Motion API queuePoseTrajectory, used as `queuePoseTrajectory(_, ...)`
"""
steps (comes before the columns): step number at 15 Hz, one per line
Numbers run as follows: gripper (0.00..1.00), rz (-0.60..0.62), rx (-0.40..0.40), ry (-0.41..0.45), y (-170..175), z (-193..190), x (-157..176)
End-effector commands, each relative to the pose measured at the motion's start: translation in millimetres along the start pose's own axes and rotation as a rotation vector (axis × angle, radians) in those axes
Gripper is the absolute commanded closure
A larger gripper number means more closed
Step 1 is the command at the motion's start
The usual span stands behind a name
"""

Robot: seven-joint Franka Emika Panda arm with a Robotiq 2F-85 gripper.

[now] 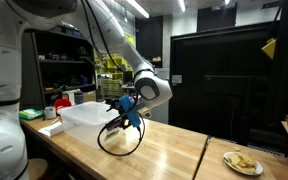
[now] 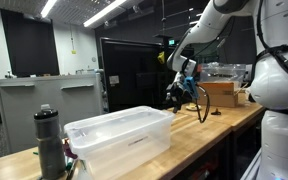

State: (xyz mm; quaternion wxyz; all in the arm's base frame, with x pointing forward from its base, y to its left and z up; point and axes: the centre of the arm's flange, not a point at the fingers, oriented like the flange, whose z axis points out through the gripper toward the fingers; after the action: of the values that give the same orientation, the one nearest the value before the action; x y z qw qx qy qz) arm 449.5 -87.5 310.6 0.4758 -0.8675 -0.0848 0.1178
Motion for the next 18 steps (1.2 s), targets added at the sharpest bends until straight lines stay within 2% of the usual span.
queuePoseTrajectory(1,0.0,-0.003,-0.011,0.111,0,14,16)
queuePoseTrajectory(5,0.0,0.006,-0.035,0.32,-2,20,42)
queuePoseTrajectory(7,0.0,0.011,-0.049,0.385,-2,21,51)
queuePoseTrajectory(13,0.0,0.019,-0.098,0.453,-5,18,63)
queuePoseTrajectory(15,0.26,0.015,-0.11,0.455,-6,18,63)
queuePoseTrajectory(17,0.39,0.015,-0.115,0.455,-5,18,63)
queuePoseTrajectory(18,0.49,0.016,-0.117,0.457,-4,17,64)
